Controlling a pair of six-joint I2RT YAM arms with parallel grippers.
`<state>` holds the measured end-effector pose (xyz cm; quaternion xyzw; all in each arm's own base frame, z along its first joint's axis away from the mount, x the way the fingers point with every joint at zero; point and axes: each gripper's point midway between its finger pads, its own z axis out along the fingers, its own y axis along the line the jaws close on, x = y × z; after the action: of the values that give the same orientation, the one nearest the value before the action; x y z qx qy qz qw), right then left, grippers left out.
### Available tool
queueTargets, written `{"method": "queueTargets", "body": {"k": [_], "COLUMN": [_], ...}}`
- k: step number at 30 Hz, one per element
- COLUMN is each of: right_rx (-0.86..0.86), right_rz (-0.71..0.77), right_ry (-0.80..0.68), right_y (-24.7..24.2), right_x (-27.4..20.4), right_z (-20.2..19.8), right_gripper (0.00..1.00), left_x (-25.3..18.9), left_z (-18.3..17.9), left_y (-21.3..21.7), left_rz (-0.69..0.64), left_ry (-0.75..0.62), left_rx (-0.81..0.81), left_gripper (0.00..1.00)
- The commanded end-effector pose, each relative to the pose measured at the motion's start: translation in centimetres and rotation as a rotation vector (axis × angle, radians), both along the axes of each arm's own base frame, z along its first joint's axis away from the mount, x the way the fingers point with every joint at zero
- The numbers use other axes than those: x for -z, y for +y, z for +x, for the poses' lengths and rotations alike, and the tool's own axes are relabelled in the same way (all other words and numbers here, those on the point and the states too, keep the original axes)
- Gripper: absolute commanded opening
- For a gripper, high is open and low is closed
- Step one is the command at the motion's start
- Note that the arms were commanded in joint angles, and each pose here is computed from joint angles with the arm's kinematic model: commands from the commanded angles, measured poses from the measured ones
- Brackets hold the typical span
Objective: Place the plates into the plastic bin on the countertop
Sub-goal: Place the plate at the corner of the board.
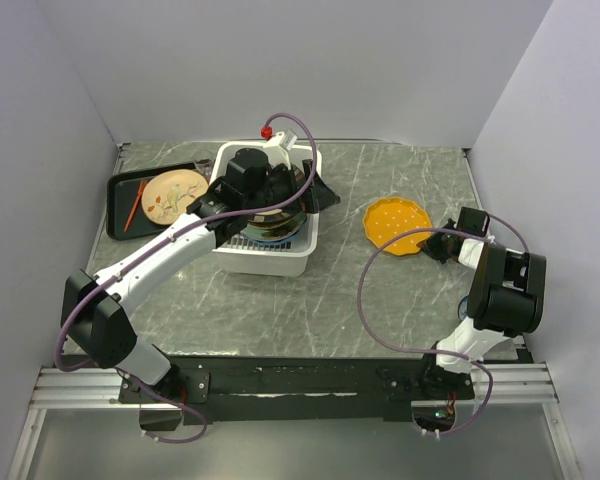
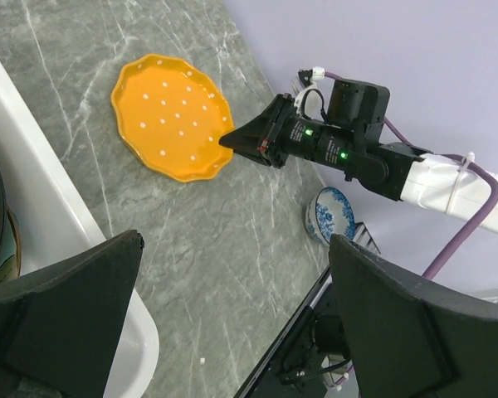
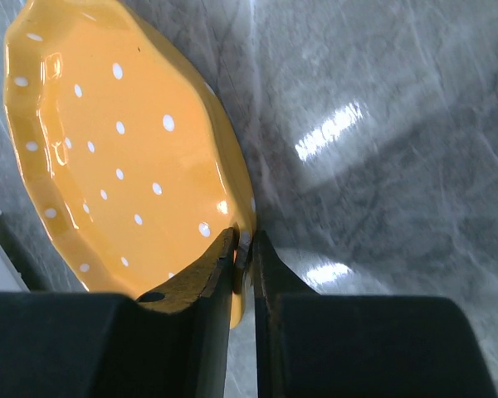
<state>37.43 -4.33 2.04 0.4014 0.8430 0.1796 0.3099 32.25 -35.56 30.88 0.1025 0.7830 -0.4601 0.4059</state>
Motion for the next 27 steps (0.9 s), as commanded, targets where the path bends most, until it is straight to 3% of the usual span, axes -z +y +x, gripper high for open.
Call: {"method": "queueTargets", "body": {"k": [1, 10, 27], "right_rx": [-0.025, -0.026, -0.012], "right_rz": [-0.034, -0.025, -0.062], "right_ry": [-0.084, -0.144, -0.365], "right_y": [0.2, 0.2, -0.2], "right_x": [-2.6, -4.3, -13.2], "right_z": [0.5, 0.4, -1.2], "right_gripper": [0.0, 0.0, 0.0], "left_x": [-2.4, -1.9, -0.5], "left_z": [-0.2, 0.1, 0.5], "left_y": [0.1, -0.2, -1.3], "left_rz": [-0.038, -0.032, -0.027], "left_ry": [-0.059, -0.052, -0.015], "left_rx": [0.003, 0.007, 0.039], "left_gripper": [0.99, 0.99, 0.99]}}
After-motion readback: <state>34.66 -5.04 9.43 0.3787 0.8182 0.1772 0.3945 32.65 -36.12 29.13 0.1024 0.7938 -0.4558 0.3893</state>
